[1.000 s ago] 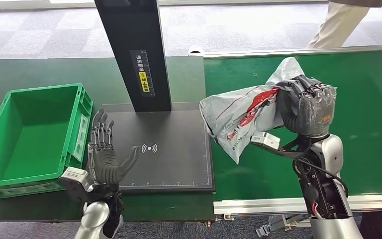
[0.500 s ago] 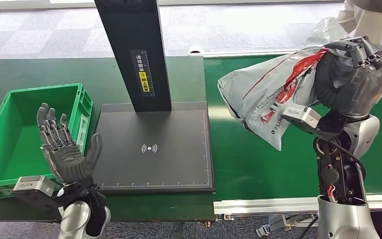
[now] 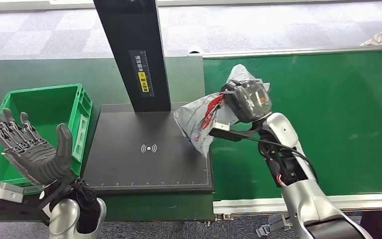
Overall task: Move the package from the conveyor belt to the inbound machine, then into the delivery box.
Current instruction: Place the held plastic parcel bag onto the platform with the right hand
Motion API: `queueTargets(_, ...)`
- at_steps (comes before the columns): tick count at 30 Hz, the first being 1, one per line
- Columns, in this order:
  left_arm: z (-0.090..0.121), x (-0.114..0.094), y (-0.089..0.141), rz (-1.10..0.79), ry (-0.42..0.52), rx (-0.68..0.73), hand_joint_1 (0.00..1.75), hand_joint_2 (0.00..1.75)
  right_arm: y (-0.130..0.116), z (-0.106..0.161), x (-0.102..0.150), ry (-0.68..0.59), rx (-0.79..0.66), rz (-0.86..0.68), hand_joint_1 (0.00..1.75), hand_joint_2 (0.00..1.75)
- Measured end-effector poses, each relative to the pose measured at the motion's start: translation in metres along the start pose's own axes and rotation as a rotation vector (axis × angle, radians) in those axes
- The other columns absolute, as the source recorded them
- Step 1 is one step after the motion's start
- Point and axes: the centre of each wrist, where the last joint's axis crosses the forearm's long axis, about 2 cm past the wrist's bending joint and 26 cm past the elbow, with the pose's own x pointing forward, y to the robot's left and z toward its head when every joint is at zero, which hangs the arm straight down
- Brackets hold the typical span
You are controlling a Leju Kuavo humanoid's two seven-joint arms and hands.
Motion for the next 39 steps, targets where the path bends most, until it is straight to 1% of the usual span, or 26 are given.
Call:
queueTargets(2,0.000,0.000,-0.001,0.009,0.000,-0.007,0.00,1.75,0.017,-0.002,0.013,0.019,0.155,-0.064,1.75,1.75)
queueTargets(6,0.001,-0.002,-0.004,0.028,0.008,-0.029,0.00,1.75,0.044,-0.002,0.034,0.139,0.550,-0.193,1.75,1.75)
queueTargets(8,0.001,-0.003,-0.006,0.031,0.011,-0.033,0.00,1.75,0.051,0.000,0.041,0.163,0.648,-0.213,1.75,1.75)
queueTargets(11,0.000,-0.005,-0.008,0.033,0.015,-0.036,0.00,1.75,0.055,0.000,0.046,0.165,0.693,-0.217,1.75,1.75)
queueTargets(14,0.000,-0.007,-0.010,0.034,0.020,-0.037,0.00,1.75,0.057,-0.002,0.048,0.143,0.696,-0.219,1.75,1.75)
queueTargets(20,-0.001,-0.009,-0.016,0.047,0.024,-0.050,0.00,1.75,0.060,-0.004,0.059,-0.022,0.549,-0.254,1.75,1.75)
queueTargets(24,-0.001,-0.010,-0.019,0.058,0.027,-0.063,0.00,1.75,0.061,-0.008,0.068,-0.068,0.502,-0.269,1.75,1.75)
queueTargets(25,0.000,-0.010,-0.019,0.061,0.029,-0.066,0.00,1.75,0.062,-0.008,0.070,-0.076,0.486,-0.271,1.69,1.75)
queueTargets(26,0.000,-0.010,-0.019,0.064,0.031,-0.069,0.00,1.75,0.063,-0.008,0.072,-0.081,0.466,-0.273,1.31,1.75)
queueTargets(28,0.001,-0.011,-0.019,0.071,0.034,-0.079,0.00,1.75,0.065,-0.007,0.076,-0.087,0.413,-0.281,0.44,1.75)
queueTargets(29,0.001,-0.011,-0.019,0.075,0.035,-0.084,0.00,1.75,0.065,-0.008,0.079,-0.084,0.388,-0.290,0.06,1.75)
queueTargets(30,0.001,-0.011,-0.019,0.079,0.036,-0.090,0.00,1.75,0.066,-0.010,0.082,-0.076,0.366,-0.305,0.00,1.75)
queueTargets(33,0.002,-0.014,-0.019,0.087,0.046,-0.105,0.00,1.75,0.065,-0.018,0.093,-0.034,0.335,-0.364,0.00,1.75)
queueTargets(36,0.002,-0.020,-0.020,0.088,0.066,-0.109,0.00,1.75,0.062,-0.028,0.102,0.012,0.335,-0.424,0.00,1.75)
queueTargets(38,0.004,-0.025,-0.020,0.076,0.081,-0.111,0.00,1.75,0.058,-0.036,0.106,0.051,0.335,-0.511,0.00,1.75)
queueTargets(39,0.005,-0.026,-0.019,0.069,0.086,-0.114,0.00,1.75,0.057,-0.039,0.107,0.073,0.332,-0.579,0.00,1.75)
